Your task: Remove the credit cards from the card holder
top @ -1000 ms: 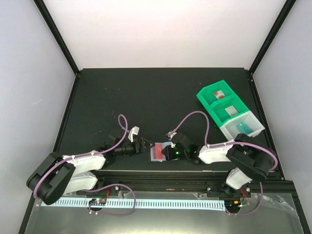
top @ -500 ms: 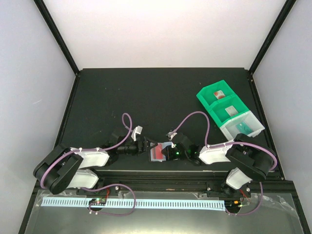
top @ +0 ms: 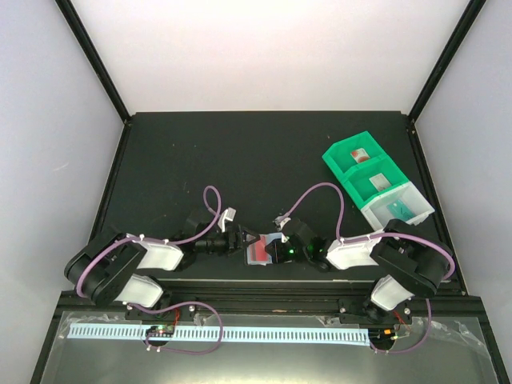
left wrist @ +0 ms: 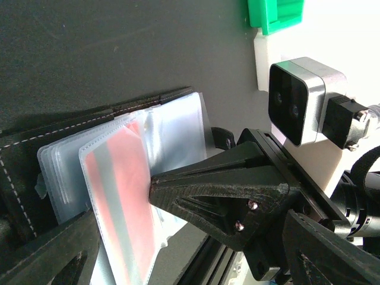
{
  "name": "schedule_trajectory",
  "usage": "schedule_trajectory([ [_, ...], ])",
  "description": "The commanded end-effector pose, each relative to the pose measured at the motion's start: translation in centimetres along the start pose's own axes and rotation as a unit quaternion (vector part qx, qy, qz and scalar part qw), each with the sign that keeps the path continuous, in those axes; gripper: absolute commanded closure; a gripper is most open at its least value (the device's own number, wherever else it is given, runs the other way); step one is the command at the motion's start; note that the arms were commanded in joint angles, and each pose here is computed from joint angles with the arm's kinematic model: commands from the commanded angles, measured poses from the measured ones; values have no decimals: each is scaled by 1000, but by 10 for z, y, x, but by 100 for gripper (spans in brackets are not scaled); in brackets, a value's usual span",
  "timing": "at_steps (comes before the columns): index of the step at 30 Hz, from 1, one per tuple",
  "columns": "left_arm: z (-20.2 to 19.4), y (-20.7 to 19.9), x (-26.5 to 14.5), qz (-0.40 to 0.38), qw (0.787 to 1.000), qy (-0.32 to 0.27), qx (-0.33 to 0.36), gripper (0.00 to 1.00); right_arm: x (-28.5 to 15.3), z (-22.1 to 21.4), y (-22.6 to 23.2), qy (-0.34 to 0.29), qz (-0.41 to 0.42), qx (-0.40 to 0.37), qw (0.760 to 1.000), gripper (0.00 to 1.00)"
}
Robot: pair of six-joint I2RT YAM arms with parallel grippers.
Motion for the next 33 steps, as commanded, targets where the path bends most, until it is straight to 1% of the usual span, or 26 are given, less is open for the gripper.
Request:
schedule_trajectory([
  [1, 9, -14, 4, -27, 999, -4, 21, 15, 2, -19, -24, 27, -47, 7, 999, 96],
  [7, 9, -18, 5, -34, 999, -3, 22, 15, 2, -18, -21, 26, -36, 8, 999, 95],
  [11, 9, -23, 4, -41, 999, -4, 25, 15, 0, -17, -18, 20, -26, 7, 999, 91],
  [17, 8, -34, 6, -50, 998, 1, 30, 15, -8, -10, -11, -4, -8, 5, 1000, 87],
  [22, 8, -43, 9, -55, 998, 3, 37, 15, -14, -5, -8, -19, -5, 8, 1000, 78],
  [29, 10, -53, 15, -58, 997, 6, 46, 15, -36, 5, -7, -58, -17, 3, 998, 74],
  [33, 8, -60, 24, -64, 997, 16, 49, 15, -50, 7, -11, -80, -29, 6, 996, 74],
])
Point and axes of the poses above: each gripper's point midway between its finger pads, its own x axis out along the fingers, its own y axis along the line the jaws close on, z = x × y, the point moved 4 cm from there along -x, back along the fingers, and after that the axes turned 5 degrees about x, right-handed, at the moved point
